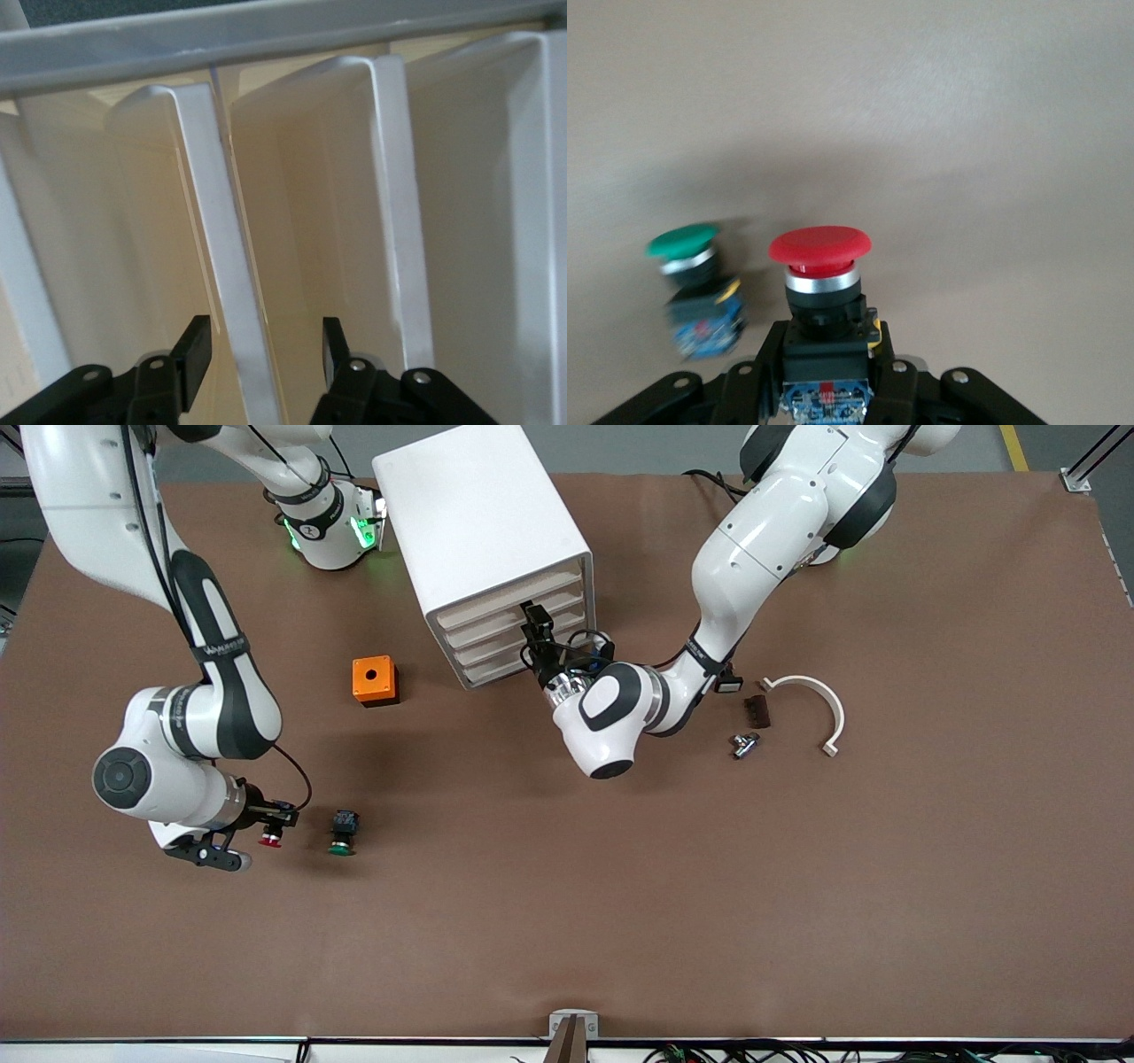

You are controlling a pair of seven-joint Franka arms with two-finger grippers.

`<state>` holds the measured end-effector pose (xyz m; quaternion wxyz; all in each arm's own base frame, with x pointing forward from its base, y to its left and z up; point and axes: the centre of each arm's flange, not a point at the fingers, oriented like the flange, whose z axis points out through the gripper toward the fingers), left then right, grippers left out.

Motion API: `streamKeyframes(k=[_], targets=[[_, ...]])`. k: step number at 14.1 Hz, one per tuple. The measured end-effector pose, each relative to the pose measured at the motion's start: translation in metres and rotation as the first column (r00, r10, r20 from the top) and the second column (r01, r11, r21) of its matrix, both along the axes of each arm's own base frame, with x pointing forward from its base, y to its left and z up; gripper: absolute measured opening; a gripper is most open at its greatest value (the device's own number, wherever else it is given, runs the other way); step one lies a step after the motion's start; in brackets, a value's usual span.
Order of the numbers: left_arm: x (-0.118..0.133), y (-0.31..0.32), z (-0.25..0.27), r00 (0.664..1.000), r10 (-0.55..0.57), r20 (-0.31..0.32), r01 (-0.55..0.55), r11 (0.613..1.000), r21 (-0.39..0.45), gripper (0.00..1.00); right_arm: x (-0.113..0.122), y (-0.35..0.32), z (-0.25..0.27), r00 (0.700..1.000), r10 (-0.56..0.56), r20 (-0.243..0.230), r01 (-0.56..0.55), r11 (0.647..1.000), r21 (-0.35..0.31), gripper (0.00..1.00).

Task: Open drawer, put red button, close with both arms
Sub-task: 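Pull the drawer open with the left gripper while the right gripper lifts the button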

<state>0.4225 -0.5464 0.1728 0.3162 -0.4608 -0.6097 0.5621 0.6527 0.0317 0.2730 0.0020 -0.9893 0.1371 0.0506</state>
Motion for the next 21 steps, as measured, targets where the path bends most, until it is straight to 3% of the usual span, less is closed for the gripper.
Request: streamKeyframes(k=[3,5,6,8,10,13,17,21], targets=[[-0.013,-0.008,-0.005,1.000,-0.022,-0.007,0.022,1.000,0.005,0.51,-0.016,0.050,0.057,0.996,-0.089,-0.027,0.089,0.996,0.006,0.41],[-0.021,-0.013,-0.007,0.999,-0.035,-0.010,0.035,0.999,0.006,0.35,-0.027,0.078,0.087,0.990,-0.139,-0.031,0.139,0.990,-0.004,0.41],[-0.023,-0.014,-0.007,0.999,-0.039,-0.010,0.039,0.999,0.006,0.35,-0.033,0.090,0.100,0.986,-0.164,-0.032,0.164,0.986,-0.009,0.41],[-0.024,-0.015,-0.005,0.999,-0.043,-0.019,0.043,0.999,0.002,0.21,-0.048,0.116,0.125,0.975,-0.219,-0.038,0.218,0.976,-0.023,0.41],[-0.024,-0.014,-0.005,0.999,-0.046,-0.026,0.046,0.999,0.000,0.16,-0.066,0.142,0.151,0.963,-0.264,-0.045,0.263,0.964,-0.040,0.41],[-0.024,-0.014,-0.004,0.998,-0.044,-0.039,0.044,0.999,0.015,0.11,-0.088,0.160,0.184,0.948,-0.315,-0.047,0.313,0.948,-0.055,0.41],[-0.021,-0.010,-0.006,0.998,-0.032,-0.061,0.035,0.998,0.052,0.10,-0.108,0.200,0.187,0.922,-0.385,-0.043,0.381,0.921,-0.078,0.41],[0.000,0.007,-0.009,0.994,0.024,-0.102,-0.016,0.996,0.083,0.10,-0.130,0.252,0.188,0.889,-0.458,-0.017,0.455,0.887,-0.081,0.41]])
